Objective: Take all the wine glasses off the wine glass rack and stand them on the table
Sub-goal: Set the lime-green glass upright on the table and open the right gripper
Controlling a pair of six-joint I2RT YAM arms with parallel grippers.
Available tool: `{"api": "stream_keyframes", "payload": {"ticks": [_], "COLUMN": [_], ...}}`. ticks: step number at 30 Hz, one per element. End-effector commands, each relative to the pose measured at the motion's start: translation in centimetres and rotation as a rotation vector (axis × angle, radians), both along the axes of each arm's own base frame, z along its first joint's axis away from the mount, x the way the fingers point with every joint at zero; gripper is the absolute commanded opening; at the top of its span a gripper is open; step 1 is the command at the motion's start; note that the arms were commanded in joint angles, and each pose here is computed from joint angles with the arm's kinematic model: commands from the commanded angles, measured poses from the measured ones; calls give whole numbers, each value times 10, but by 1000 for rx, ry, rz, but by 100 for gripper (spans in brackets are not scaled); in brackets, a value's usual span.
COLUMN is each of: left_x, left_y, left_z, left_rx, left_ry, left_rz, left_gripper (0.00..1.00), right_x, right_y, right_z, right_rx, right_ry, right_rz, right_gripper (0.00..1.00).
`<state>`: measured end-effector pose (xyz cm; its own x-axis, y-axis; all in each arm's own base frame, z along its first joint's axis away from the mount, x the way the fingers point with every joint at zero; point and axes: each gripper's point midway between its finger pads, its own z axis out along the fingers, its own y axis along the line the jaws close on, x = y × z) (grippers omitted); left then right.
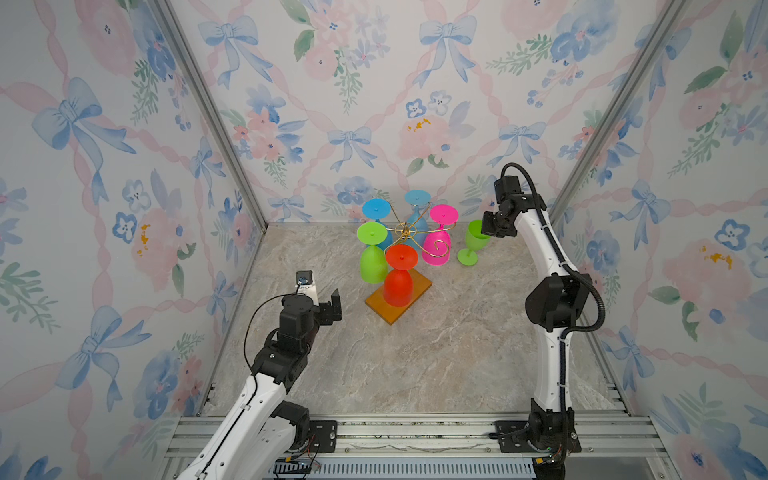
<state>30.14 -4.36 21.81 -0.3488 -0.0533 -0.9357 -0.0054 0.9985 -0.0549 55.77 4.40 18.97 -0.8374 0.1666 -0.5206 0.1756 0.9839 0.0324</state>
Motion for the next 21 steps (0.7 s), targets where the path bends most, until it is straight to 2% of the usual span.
{"api": "stream_keyframes", "payload": {"ticks": [1, 13, 21], "left_x": [4, 5, 4], "left_y": [-2, -7, -10], "left_z": [14, 14, 14], "left_rx": [-41, -56, -67], "left_ry": [-41, -46, -57], "left_rz": [-18, -52, -68], "left_gripper": [98, 98, 98], "right_x": [1, 5, 9], "right_y": [1, 7, 12], "right_z": [0, -14, -8], "right_rx": [10, 34, 59], "right_ry": [7, 26, 8], "right_rz": [10, 18, 30], "right_gripper": [0, 0, 12]}}
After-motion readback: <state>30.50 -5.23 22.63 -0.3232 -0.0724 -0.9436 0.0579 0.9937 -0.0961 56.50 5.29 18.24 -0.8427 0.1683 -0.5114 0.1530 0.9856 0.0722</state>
